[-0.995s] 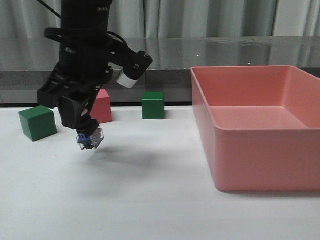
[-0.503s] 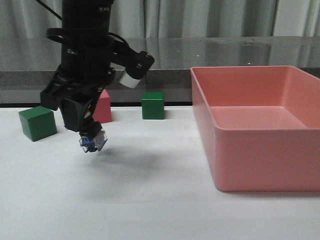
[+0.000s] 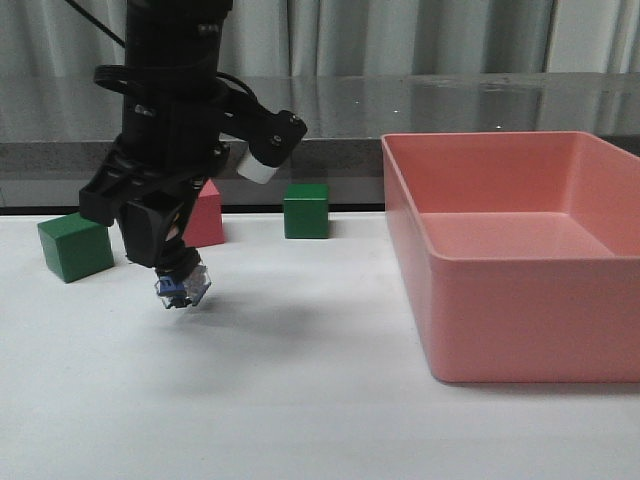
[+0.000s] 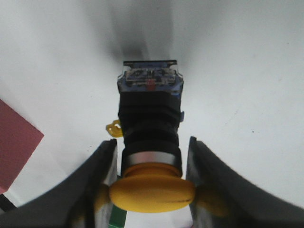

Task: Place and stand button with both arms
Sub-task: 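Lift the button with the left gripper and rotate it cap-up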

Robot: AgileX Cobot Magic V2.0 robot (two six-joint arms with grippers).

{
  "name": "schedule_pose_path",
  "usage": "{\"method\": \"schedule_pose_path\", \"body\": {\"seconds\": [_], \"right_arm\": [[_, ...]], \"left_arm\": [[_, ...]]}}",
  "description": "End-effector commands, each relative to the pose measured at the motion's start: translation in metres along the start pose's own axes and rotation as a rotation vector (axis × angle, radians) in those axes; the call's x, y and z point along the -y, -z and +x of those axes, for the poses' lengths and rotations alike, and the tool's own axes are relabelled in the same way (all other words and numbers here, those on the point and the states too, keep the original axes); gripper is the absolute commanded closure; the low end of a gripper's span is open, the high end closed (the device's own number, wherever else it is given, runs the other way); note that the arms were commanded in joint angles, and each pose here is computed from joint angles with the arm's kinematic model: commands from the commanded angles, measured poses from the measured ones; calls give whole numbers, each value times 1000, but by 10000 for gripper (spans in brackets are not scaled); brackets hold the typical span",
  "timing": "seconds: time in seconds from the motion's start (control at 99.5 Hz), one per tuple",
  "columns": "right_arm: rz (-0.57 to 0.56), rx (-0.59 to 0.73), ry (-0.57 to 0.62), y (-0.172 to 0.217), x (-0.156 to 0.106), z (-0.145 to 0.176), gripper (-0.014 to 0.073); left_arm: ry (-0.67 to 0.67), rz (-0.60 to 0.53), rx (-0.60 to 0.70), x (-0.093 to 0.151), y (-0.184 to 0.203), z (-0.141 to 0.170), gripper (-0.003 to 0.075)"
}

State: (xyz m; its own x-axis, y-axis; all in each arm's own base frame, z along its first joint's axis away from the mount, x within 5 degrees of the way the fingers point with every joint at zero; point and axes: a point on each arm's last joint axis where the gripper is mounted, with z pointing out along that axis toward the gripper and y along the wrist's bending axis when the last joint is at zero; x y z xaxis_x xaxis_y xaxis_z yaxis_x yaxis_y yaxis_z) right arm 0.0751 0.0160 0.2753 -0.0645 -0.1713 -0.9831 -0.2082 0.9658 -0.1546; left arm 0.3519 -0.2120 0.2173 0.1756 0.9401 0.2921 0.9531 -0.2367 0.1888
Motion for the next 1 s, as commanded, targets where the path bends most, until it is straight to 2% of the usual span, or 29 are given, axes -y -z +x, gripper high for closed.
{"method": "schedule_pose_path", "body": {"seconds": [0.0,0.563,0.644,0.835,0.985], "right_arm": [[38,79,-10,1,4,-14,656],[38,79,-10,1,4,-14,656],[38,79,-10,1,4,-14,656],[38,79,-10,1,4,-14,656],[38,79,-10,1,4,-14,656]], "left_arm": [[38,-18,-21,-1,23,19,728],[68,11,39,0,22,18,720],[68,11,39,0,22,18,680],[68,10,37,0,22,18,526],[68,10,37,0,22,18,474]]}}
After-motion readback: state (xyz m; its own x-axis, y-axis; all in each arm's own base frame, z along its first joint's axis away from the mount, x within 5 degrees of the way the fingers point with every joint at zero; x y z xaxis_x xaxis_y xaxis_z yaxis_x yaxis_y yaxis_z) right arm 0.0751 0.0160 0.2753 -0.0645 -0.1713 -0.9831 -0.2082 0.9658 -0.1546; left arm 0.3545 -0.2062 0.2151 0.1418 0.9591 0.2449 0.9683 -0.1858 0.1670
